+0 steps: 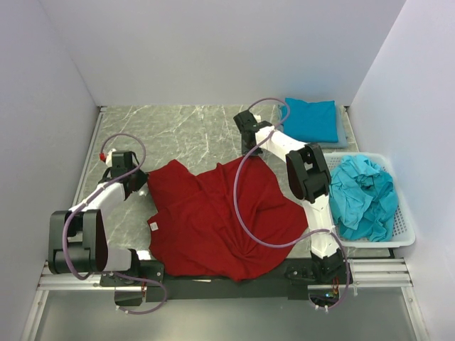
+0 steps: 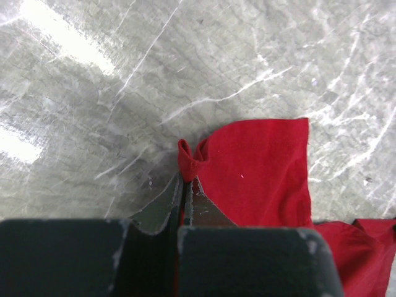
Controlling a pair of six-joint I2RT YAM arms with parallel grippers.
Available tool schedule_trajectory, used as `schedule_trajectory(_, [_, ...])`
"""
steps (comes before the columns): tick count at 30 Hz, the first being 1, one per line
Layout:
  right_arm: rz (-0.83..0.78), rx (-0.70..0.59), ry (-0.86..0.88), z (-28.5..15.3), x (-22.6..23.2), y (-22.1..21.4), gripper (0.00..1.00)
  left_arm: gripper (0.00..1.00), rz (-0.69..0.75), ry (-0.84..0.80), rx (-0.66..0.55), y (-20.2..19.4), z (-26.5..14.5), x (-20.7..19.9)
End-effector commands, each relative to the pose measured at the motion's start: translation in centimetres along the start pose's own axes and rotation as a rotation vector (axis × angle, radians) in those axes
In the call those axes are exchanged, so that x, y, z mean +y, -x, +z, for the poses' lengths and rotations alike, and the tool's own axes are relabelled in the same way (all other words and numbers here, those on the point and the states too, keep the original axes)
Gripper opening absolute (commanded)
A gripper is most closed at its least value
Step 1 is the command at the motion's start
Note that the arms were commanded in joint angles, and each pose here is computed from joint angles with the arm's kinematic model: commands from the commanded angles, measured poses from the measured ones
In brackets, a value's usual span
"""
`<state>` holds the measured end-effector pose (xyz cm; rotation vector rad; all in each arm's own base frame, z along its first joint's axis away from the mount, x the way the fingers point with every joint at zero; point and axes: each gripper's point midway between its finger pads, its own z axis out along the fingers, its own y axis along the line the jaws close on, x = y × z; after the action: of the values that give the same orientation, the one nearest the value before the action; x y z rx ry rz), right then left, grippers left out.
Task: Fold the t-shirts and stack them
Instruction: Flatten the tshirt out
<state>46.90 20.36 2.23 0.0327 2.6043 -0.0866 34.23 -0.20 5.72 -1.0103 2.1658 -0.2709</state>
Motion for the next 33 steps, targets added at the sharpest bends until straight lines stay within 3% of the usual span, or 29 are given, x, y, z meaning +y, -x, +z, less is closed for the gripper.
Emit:
schedule_trajectory(1, [0.016, -0.116, -0.026, -2.6, -1.0, 2.7, 0.00, 0.00, 0.006, -0.051, -0.082, 2.8, -1.8, -2.1])
schedule_trajectory(6, [0.076, -0.314, -0.001, -10.0, -2.5, 7.4, 0.00, 0.01, -0.019, -0.158, -0.178, 6.0, -4.8, -5.2])
schedule_trajectory(10, [0.133, -0.441, 0.009, -16.0, -4.5, 9.4, 0.00, 0.01, -0.039, -0.365, -0.278, 8.8, -9.8, -9.4])
schedule_trajectory(14, [0.174, -0.591, 0.041, -24.2, -6.6, 11.9, 0.00, 0.01, -0.029, -0.460, -0.422, 12.5, -15.5, -11.8])
schedule_trajectory(21, [0.258, -0.822, 0.093, -37.4, -11.3, 12.5, 0.00, 0.01, 0.033, -0.691, -0.715, 19.0, -30.6, -16.3])
schedule_trajectory(26, [0.266, -1.014, 0.172, -48.0, -14.1, 10.6, 0.00, 0.01, 0.117, -0.896, -0.824, 20.2, -41.3, -19.2])
schedule_trajectory(29, [0.291, -1.108, 0.235, -53.4, -16.1, 9.2, 0.00, 0.01, 0.176, -0.961, -0.837, 20.2, -45.1, -20.1])
schedule_trajectory(33, [0.313, -1.215, 0.366, -59.6, -18.5, 7.0, 0.00, 0.01, 0.149, -1.046, -1.013, 21.3, -55.1, -19.0])
